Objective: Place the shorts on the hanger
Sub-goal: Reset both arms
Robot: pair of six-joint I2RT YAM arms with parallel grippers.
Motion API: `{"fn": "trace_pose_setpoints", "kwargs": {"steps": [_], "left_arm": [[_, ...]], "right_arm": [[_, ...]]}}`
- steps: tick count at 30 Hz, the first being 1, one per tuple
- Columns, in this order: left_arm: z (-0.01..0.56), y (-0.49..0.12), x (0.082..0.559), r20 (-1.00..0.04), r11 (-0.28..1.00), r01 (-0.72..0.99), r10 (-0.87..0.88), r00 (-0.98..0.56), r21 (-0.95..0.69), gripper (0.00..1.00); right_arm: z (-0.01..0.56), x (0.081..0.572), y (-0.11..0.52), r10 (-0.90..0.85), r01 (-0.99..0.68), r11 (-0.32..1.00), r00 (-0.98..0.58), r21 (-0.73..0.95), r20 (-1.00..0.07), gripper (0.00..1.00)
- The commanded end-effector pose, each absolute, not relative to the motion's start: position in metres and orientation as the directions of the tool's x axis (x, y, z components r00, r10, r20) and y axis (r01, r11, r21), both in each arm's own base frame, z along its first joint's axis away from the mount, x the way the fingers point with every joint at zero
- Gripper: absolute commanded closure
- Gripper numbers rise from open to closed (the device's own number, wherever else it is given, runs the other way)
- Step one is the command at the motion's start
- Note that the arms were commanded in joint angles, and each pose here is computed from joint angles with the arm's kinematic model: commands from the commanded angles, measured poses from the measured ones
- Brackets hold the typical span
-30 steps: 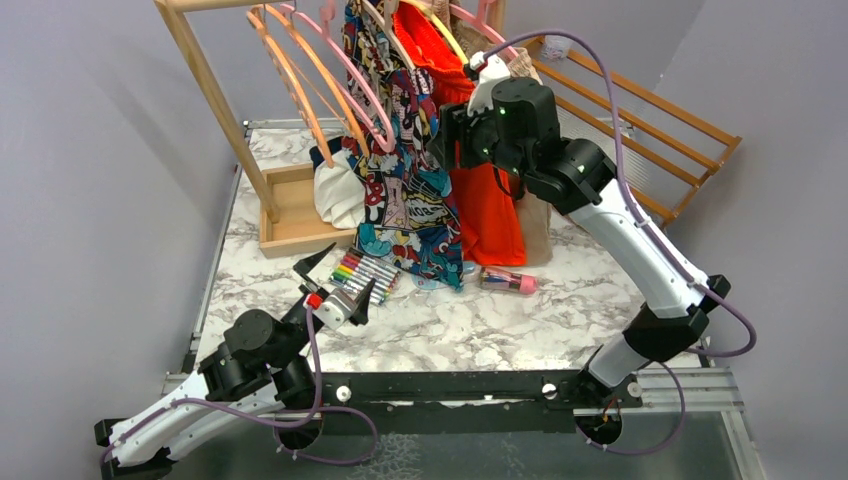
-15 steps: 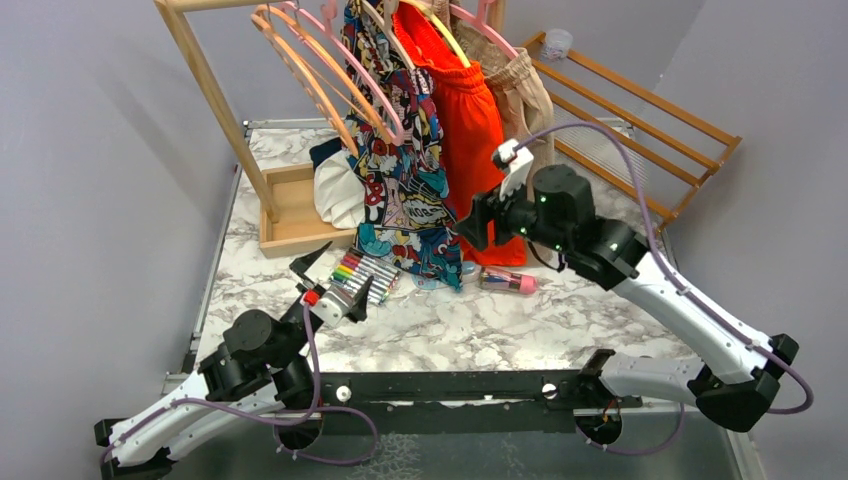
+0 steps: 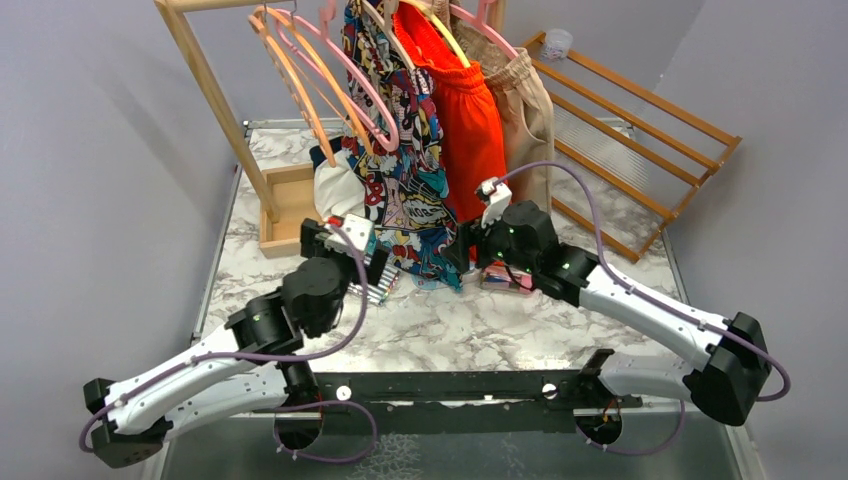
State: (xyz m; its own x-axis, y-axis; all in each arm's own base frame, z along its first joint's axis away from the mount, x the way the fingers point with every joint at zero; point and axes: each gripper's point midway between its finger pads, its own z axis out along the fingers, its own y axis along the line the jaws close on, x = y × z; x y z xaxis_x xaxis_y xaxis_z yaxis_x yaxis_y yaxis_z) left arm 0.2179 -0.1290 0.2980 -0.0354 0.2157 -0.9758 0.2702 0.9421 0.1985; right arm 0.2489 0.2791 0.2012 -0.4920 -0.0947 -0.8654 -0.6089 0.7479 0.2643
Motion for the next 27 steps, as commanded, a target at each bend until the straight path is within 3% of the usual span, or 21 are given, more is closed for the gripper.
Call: {"fn": "trace_pose_setpoints", "kwargs": {"steps": [1,4,11,14,17,22,27], "left_arm": [[0.272,-0.135,0.219,-0.969,0.951,0.26,0.207,-0.137,0.166,0.01],[0.269,-0.136,0.219,-0.974,0.954,0.265,0.179,-0.137,0.138,0.01],[0.235,-0.153,0.228,-0.954,0.941,0.336,0.134,-0.269,0.037,0.02],[0.219,-0.16,0.238,-0.933,0.928,0.369,0.09,-0.347,-0.048,0.04],[0.221,-0.162,0.244,-0.932,0.921,0.374,0.035,-0.362,-0.111,0.04],[0.228,-0.152,0.256,-0.927,0.928,0.354,0.028,-0.374,-0.115,0.03],[0.204,-0.156,0.269,-0.869,0.885,0.389,-0.034,-0.494,-0.255,0.05]], "right_arm": [[0.211,0.26,0.301,-0.007,-0.624,0.713,-0.461,0.319,-0.887,0.26],[0.199,0.263,0.303,-0.016,-0.61,0.724,-0.483,0.323,-0.876,0.35],[0.214,0.274,0.277,0.009,-0.535,0.805,-0.422,0.257,-0.906,0.81],[0.231,0.27,0.27,0.008,-0.554,0.8,-0.372,0.229,-0.928,0.88],[0.222,0.26,0.272,-0.039,-0.595,0.771,-0.398,0.226,-0.917,0.85],[0.205,0.245,0.269,-0.055,-0.611,0.749,-0.44,0.254,-0.896,0.48],[0.207,0.239,0.25,-0.018,-0.576,0.779,-0.414,0.247,-0.91,0.35]]}}
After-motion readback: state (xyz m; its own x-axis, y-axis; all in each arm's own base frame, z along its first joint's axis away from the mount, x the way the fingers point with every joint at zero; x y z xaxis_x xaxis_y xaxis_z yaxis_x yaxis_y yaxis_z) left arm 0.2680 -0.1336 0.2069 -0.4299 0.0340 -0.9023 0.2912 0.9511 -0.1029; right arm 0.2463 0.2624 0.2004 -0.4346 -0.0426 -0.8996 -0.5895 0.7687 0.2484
